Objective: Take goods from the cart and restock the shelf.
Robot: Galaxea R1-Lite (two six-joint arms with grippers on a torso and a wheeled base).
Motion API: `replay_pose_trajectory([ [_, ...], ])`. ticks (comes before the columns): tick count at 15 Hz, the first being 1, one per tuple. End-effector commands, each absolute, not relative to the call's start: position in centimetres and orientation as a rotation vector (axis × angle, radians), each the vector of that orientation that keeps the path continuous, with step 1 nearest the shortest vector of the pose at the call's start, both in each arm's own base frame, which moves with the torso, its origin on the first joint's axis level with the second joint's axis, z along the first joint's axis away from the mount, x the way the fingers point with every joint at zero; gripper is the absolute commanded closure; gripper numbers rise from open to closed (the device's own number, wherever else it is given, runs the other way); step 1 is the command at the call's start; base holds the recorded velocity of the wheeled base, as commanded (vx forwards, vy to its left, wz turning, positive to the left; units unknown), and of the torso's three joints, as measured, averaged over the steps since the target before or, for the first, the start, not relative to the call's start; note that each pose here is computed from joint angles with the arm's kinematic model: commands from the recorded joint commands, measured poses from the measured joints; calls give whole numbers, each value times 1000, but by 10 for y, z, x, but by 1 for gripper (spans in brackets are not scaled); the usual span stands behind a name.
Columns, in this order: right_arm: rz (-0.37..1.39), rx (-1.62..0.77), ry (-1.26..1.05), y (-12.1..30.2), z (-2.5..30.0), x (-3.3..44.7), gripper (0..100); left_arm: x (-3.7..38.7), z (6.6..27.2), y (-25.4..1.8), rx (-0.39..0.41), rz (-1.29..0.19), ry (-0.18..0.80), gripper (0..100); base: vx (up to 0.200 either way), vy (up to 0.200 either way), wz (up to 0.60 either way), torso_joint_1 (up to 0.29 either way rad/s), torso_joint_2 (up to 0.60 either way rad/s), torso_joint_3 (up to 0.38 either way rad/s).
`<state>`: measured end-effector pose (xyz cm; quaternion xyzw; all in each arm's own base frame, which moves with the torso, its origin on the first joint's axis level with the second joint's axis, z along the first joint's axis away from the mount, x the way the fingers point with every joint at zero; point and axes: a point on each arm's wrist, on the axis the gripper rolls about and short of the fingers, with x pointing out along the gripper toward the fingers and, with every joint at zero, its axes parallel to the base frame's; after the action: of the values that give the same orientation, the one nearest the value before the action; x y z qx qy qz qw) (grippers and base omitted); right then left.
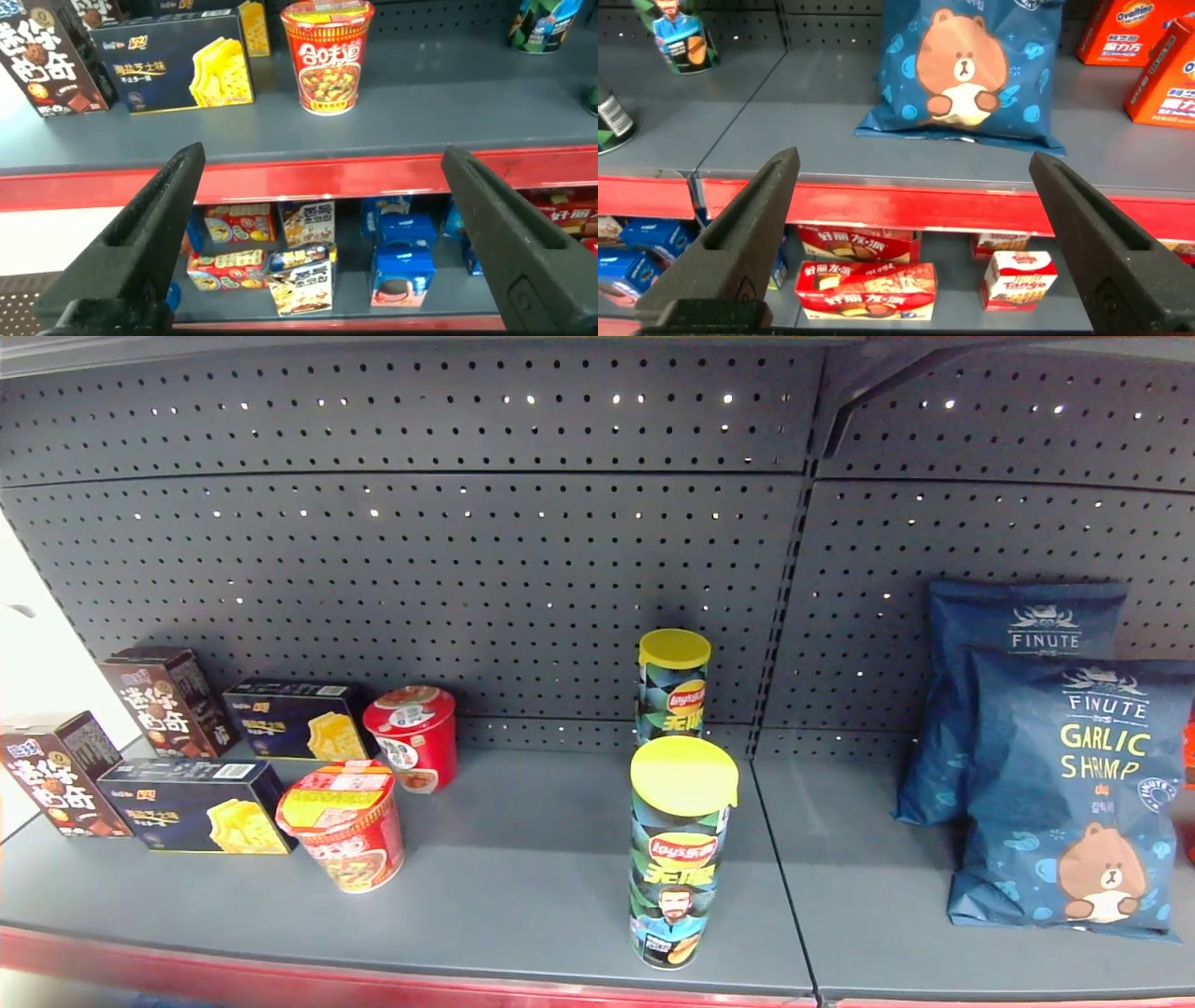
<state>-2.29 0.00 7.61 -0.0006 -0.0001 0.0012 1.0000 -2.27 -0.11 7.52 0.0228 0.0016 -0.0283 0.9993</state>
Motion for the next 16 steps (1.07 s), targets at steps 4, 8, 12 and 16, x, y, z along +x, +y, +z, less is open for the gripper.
replay_pose_trajectory([
  [4,5,-2,-2,0,76,-23,0,-23,75,-1,46,-58,2,0,0,0,-150,4,-1,1],
  [8,5,-2,-2,0,76,-23,0,-23,75,-1,40,-52,2,0,0,0,0,0,0,0],
  [12,5,-2,0,0,76,-23,0,-23,75,-1,38,-51,2,0,0,0,0,0,0,0],
  [16,5,-2,-2,0,76,-23,0,-23,75,-1,35,-51,2,0,0,0,0,0,0,0],
])
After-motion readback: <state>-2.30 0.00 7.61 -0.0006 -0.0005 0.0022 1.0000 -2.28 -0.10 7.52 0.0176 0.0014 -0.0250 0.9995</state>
